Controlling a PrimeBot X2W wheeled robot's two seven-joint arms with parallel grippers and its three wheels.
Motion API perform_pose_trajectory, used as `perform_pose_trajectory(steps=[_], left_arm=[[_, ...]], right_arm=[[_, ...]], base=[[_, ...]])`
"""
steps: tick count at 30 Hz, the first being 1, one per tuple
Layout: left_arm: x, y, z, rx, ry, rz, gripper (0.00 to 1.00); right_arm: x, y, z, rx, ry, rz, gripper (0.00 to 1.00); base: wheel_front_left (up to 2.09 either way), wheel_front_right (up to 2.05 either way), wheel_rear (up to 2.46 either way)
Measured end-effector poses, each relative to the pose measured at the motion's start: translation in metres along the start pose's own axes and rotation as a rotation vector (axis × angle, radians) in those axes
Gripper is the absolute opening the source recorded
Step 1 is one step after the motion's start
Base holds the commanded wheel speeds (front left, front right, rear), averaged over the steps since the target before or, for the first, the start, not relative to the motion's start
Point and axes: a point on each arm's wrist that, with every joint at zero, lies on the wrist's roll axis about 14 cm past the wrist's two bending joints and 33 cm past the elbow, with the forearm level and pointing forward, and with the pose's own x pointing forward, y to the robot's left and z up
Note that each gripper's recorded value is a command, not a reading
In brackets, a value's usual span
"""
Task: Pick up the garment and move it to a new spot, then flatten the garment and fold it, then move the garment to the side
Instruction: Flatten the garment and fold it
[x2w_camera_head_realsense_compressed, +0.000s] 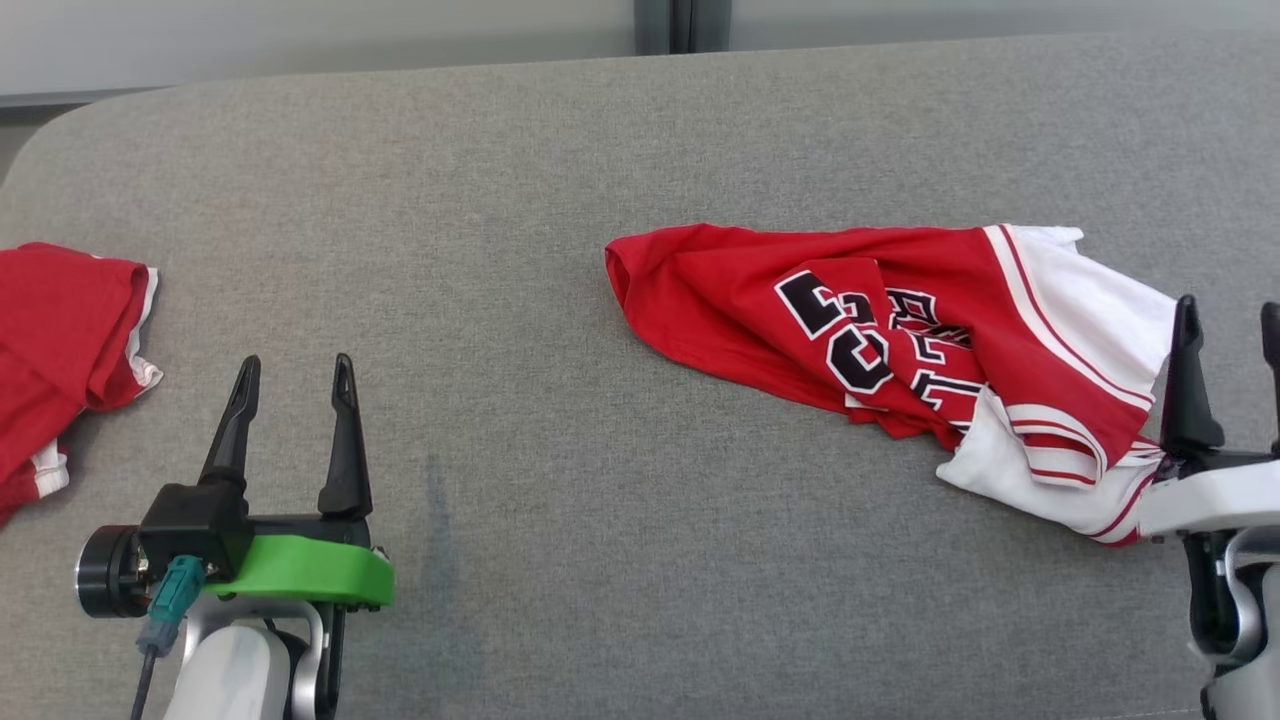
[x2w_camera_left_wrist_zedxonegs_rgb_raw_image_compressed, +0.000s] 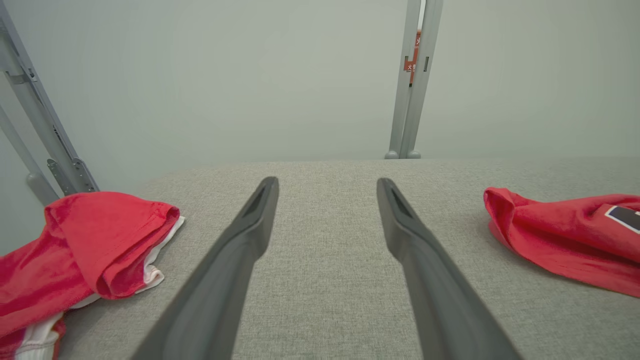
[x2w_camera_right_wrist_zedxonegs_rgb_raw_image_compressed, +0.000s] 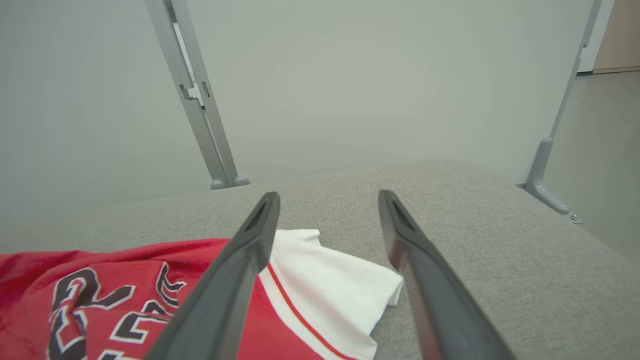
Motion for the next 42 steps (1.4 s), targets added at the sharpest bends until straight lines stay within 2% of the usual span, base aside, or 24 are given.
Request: perform_pose_trajectory(steps=[5,14,32,35,42], left_arm=[[-0.005,-0.001,0.006,0.007,-0.009,-0.006,1.00],[-0.012,-0.002,0.010,0.006,-0.011,-0.010,1.00],[-0.013,-0.005,0.011,0.011,-0.007,-0.019,1.00],[-0.003,-0.021,0.017,0.015,-0.020,-0.077,1.00],[0.051,-0.098,0.043,-0.005,-0.048,-0.311,1.00]], right_arm=[[-0.026,0.021,0.008,-0.005,-0.021,0.050,1.00],[-0.047,0.052,0.020,0.012,-0.012,0.127,1.00],[-0.048,0.062,0.024,0.025,-0.004,0.148,1.00],[-0.046,0.062,0.023,0.025,0.002,0.146,1.00],[-0.027,0.060,0.014,0.016,0.014,0.147,1.00]], base=[[0.00,0.00,0.00],[0.00,0.00,0.00],[0.00,0.00,0.00],[0.00,0.00,0.00],[0.00,0.00,0.00]])
